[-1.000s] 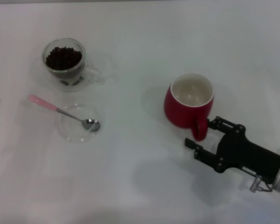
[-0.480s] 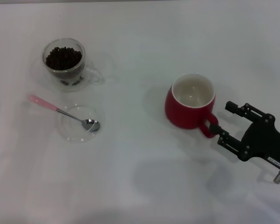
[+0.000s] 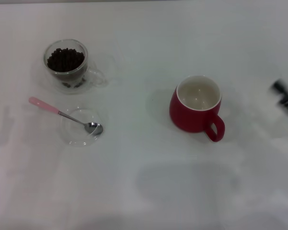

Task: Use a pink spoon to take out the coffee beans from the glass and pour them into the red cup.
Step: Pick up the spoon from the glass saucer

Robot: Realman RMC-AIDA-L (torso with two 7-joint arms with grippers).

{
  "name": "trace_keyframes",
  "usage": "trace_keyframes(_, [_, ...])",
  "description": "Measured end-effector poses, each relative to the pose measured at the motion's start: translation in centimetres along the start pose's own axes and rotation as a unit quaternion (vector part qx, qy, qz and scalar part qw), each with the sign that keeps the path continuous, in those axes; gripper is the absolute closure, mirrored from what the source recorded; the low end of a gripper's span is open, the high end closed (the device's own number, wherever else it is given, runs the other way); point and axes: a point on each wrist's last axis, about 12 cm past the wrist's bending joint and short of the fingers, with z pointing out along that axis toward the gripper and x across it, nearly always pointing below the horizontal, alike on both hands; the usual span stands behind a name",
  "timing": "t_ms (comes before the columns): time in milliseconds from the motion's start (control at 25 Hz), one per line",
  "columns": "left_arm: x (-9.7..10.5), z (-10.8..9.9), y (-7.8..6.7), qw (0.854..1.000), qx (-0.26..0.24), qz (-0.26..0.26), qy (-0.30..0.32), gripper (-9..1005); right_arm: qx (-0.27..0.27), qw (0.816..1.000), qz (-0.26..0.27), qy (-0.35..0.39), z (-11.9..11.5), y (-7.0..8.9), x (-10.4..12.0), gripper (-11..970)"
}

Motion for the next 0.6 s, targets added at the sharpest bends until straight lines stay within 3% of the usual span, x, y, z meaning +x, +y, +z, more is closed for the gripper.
trace_keyframes(80, [0.1,-0.2,-0.2,0.997,0.006,-0.072,0.006,162,0.027,0.999,-0.016,-0.029,-0.7,-1.4,-1.1,293])
trace_keyframes(240, [0.4,-0.7,-0.7,0.978,-0.005,-0.209,0.013,162,0.063,0.996,-0.038,-0.058,-1.5,-3.9,-2.6,293])
trace_keyframes(400, [1.0,-0.8,-0.7,0.942,-0.021,-0.332,0.034,161,0.074,0.994,-0.046,-0.073,-1.8,-5.5,-3.7,293])
trace_keyframes(600, [2.6,-0.5,-0.5,0.894,-0.05,-0.434,0.094,161,0.071,0.993,-0.054,-0.075,-1.7,-6.0,-4.0,293])
